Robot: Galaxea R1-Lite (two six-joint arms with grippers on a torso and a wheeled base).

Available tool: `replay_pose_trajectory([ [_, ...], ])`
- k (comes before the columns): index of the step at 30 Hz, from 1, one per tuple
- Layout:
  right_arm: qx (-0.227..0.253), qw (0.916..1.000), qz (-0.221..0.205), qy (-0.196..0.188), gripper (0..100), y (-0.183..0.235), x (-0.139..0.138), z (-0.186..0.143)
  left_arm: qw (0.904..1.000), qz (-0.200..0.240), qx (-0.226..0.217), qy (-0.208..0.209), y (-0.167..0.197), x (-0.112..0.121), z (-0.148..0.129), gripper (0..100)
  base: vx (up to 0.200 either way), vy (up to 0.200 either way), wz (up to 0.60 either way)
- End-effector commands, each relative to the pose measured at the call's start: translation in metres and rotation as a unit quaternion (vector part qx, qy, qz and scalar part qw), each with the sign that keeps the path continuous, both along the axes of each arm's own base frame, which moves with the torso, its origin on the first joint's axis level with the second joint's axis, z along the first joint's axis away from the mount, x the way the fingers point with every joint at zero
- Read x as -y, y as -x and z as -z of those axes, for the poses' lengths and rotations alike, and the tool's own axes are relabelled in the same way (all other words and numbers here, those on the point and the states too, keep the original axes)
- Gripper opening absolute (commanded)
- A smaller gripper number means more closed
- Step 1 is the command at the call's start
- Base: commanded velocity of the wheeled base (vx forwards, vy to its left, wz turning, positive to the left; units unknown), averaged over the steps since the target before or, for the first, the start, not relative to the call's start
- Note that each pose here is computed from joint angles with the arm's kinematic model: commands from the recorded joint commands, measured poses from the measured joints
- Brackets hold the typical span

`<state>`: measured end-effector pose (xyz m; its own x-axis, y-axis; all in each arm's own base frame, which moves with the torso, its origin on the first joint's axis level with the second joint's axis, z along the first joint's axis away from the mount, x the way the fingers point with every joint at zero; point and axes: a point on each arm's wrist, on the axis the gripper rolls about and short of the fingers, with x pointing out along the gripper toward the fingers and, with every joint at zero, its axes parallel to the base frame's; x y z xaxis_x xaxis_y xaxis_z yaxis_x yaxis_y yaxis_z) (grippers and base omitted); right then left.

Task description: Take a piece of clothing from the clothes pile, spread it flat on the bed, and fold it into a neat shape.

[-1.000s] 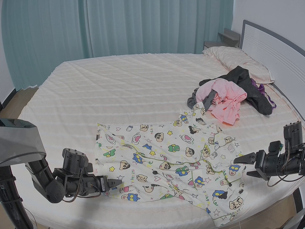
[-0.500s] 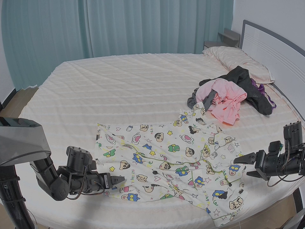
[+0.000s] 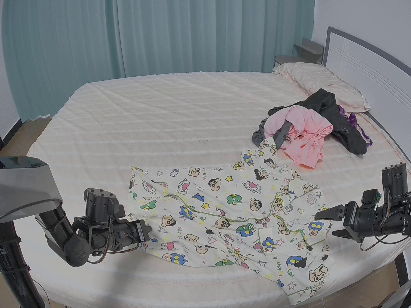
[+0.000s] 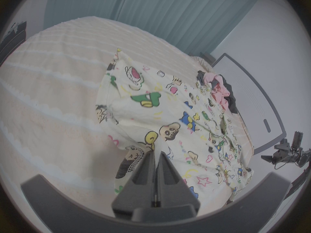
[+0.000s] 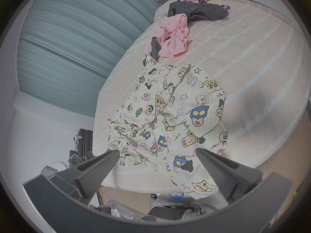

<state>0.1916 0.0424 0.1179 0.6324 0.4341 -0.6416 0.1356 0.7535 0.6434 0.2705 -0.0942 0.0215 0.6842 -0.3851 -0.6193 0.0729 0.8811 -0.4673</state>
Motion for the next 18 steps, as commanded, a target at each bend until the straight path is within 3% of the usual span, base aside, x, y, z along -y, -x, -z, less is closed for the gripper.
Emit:
replay_pose_trajectory([
  [1,0.000,1.0000,0.000,0.000,100,0.000,0.000,0.000,0.9995,-0.005,0.030,0.008,-0.005,0.000,-0.015,0,0.000,0.000,0.00],
  [7,0.000,1.0000,0.000,0.000,100,0.000,0.000,0.000,0.9991,-0.013,0.039,0.009,-0.018,-0.001,-0.019,0,0.000,0.000,0.00],
  [18,-0.002,1.0000,-0.001,0.000,100,0.000,0.000,0.001,0.9997,-0.021,0.014,0.000,-0.032,-0.003,-0.024,0,0.000,0.000,0.00],
])
